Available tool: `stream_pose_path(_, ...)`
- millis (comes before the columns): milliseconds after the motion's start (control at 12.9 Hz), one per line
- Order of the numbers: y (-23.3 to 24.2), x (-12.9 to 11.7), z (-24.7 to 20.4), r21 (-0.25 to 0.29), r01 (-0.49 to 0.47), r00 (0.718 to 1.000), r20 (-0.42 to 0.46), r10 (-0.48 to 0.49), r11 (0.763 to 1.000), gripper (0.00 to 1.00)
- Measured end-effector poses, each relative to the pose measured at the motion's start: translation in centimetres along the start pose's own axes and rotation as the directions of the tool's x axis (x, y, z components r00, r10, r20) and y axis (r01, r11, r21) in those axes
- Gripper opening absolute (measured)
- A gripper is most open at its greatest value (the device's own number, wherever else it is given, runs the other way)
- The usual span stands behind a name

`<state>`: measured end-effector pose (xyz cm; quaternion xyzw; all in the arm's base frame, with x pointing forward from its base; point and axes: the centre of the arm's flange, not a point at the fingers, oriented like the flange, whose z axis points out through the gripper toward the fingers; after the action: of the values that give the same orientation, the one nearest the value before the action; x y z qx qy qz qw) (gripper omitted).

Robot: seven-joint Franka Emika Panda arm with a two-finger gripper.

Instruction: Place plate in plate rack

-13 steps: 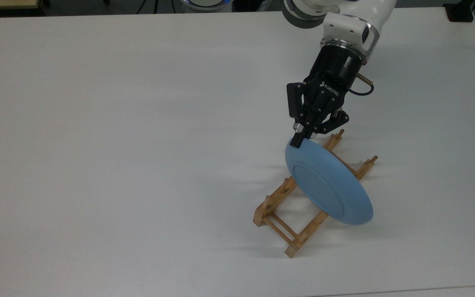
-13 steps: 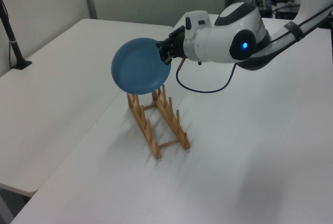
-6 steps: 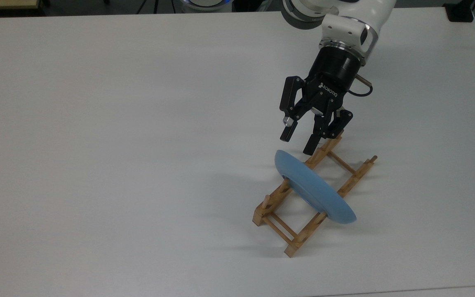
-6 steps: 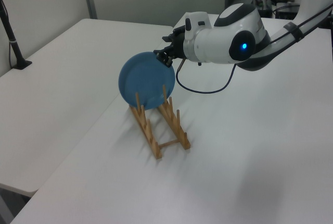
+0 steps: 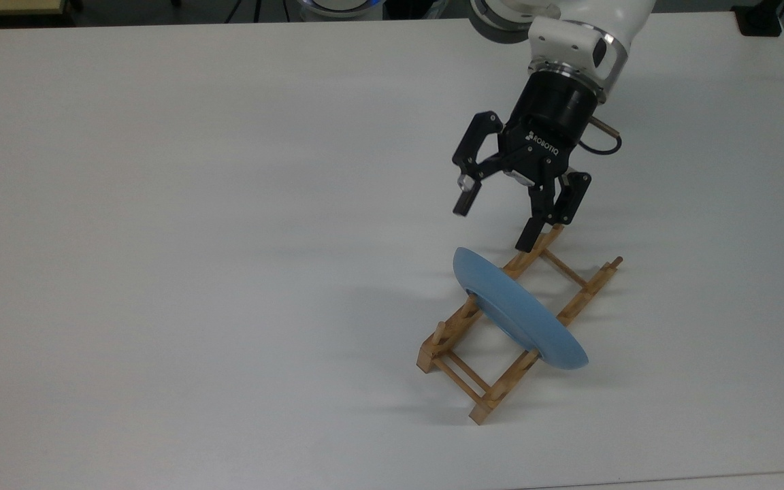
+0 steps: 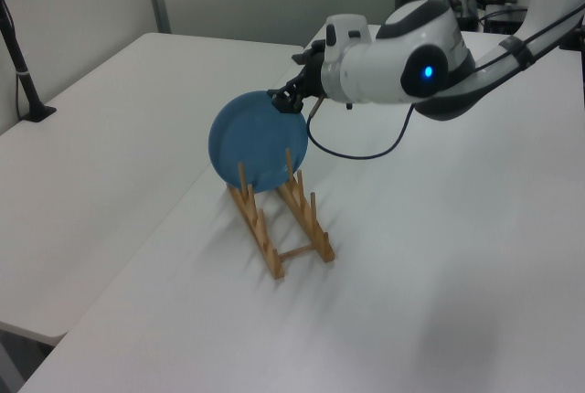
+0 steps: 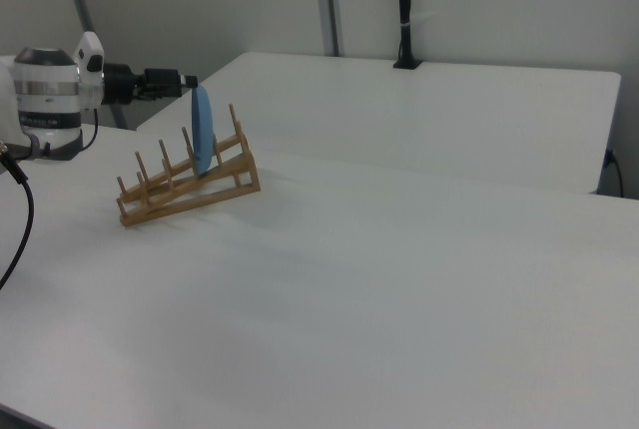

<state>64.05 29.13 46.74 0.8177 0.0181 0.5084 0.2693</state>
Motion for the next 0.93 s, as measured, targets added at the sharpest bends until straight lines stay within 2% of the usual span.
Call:
stream_pose_path(77, 0.5, 0.5, -0.2, 0.007, -0.044, 0.998, 0.034, 0.044, 0.999, 1.00)
stream_pose_path(155, 1.6, 1.7, -0.8, 0.017, -0.129, 0.987, 0.099, 0.126, 0.992, 1.00)
stream_pose_path(310, 4.4, 4.2, -2.2, 0.030, -0.267, 0.943, 0.214, 0.255, 0.963, 1.00)
stream_pose_path(465, 8.2, 6.5, -3.8, 0.053, -0.391, 0.865, 0.362, 0.347, 0.919, 1.00)
stream_pose_path(619, 13.3, 8.6, -5.6, 0.081, -0.516, 0.747, 0.529, 0.402, 0.853, 1.00)
stream_pose_path(697, 14.7, 8.8, -6.2, 0.073, -0.536, 0.704, 0.588, 0.398, 0.841, 1.00)
stream_pose_path(929, 18.0, 8.1, -8.1, 0.036, -0.551, 0.571, 0.745, 0.345, 0.834, 1.00)
